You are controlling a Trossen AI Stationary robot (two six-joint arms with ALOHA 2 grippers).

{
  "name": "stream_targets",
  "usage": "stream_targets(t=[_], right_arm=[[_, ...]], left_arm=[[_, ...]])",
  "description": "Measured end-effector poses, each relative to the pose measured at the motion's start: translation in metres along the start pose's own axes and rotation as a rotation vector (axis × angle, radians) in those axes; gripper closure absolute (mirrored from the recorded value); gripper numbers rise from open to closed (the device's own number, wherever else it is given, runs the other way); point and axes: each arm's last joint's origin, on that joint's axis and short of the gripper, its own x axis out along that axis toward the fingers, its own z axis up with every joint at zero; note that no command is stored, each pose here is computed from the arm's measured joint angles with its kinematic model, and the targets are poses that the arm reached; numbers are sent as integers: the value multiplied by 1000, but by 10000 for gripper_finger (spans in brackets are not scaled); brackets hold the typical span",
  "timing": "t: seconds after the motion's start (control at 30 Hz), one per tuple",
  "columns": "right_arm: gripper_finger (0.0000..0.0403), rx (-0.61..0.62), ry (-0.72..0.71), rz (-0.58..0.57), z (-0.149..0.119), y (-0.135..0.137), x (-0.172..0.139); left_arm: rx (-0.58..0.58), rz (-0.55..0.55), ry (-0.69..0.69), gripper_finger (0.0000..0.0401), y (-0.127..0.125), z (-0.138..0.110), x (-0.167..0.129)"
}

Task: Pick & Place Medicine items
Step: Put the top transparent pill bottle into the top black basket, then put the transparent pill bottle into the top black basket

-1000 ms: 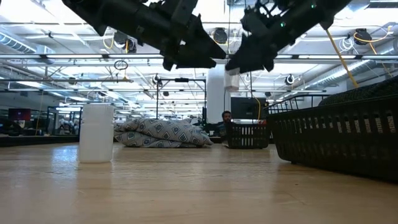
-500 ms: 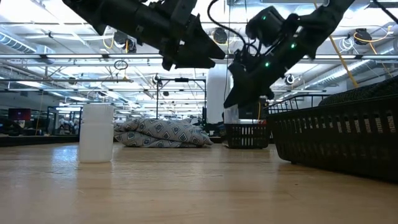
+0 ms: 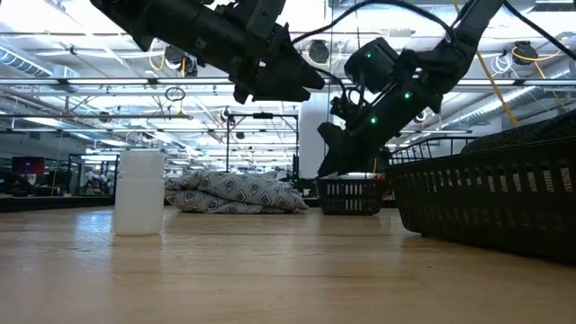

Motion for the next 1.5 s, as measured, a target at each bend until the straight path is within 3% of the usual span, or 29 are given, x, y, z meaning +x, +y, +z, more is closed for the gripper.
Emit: stream_targets(t=[0.4,1.07,1.33,1.5], right_arm=[[263,-53,20,-40,-8,-2,8],[187,-106,25,-34,-6,-2,6],[172,-140,-1,3,1,6,-8],[177,-192,-59,76,14,22,-38]], left_arm=[[-1,0,0,171,0,0,0],[-45,0,0,171,0,0,0],[-73,14,70,171,1,-7,0],[-54,21,165,171,3,-15,-2]])
